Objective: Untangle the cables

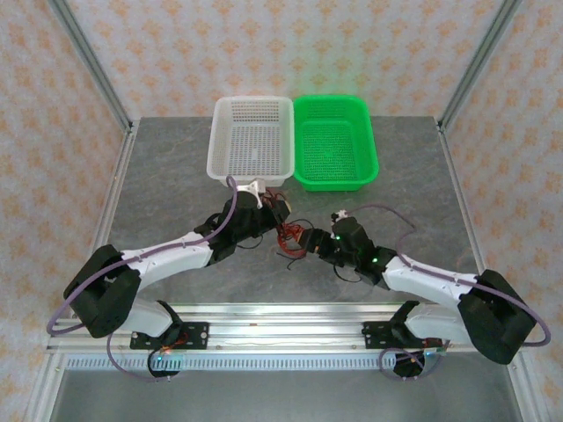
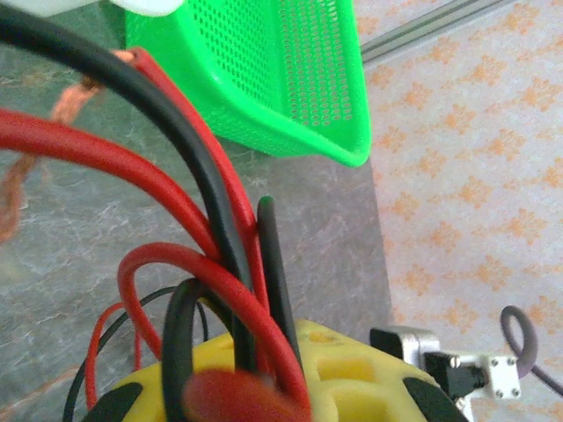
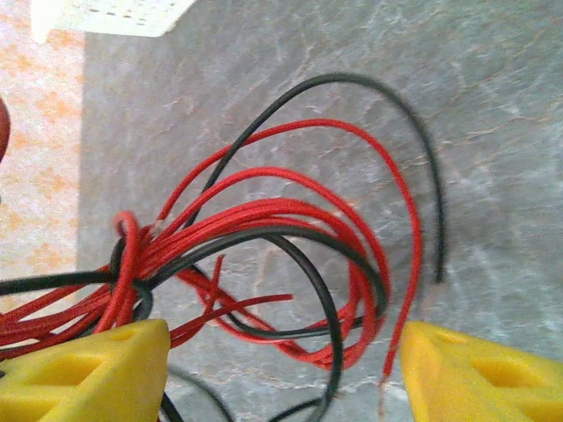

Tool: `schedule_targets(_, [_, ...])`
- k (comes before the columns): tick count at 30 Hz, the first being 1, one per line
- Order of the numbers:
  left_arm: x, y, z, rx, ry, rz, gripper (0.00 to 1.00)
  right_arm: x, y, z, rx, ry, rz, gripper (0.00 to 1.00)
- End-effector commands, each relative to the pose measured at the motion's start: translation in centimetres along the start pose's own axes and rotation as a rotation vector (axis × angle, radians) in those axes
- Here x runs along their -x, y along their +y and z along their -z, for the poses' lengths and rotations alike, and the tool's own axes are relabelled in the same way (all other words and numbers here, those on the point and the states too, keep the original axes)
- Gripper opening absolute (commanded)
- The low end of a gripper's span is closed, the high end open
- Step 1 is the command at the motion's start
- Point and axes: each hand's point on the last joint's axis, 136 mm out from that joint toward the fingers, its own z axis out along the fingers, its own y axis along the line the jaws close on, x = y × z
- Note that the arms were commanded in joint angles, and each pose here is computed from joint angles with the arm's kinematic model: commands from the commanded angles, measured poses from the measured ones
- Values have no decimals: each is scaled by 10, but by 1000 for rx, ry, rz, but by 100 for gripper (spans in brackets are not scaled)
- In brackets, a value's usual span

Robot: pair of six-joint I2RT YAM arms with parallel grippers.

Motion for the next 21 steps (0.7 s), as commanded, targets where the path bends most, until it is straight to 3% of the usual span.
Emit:
schedule_targets(1, [31,-46,16,-133,-96,39,0,7,13,-7,38,-38,-52,69])
schedule_targets(9, [43,-76,35,-212,-122,54,0,9,-5,-36,-46,-50,-24,63])
schedule_targets(21, [51,-92,64,-257,-155,60,0,35,3,-39,-50,-152,58,38])
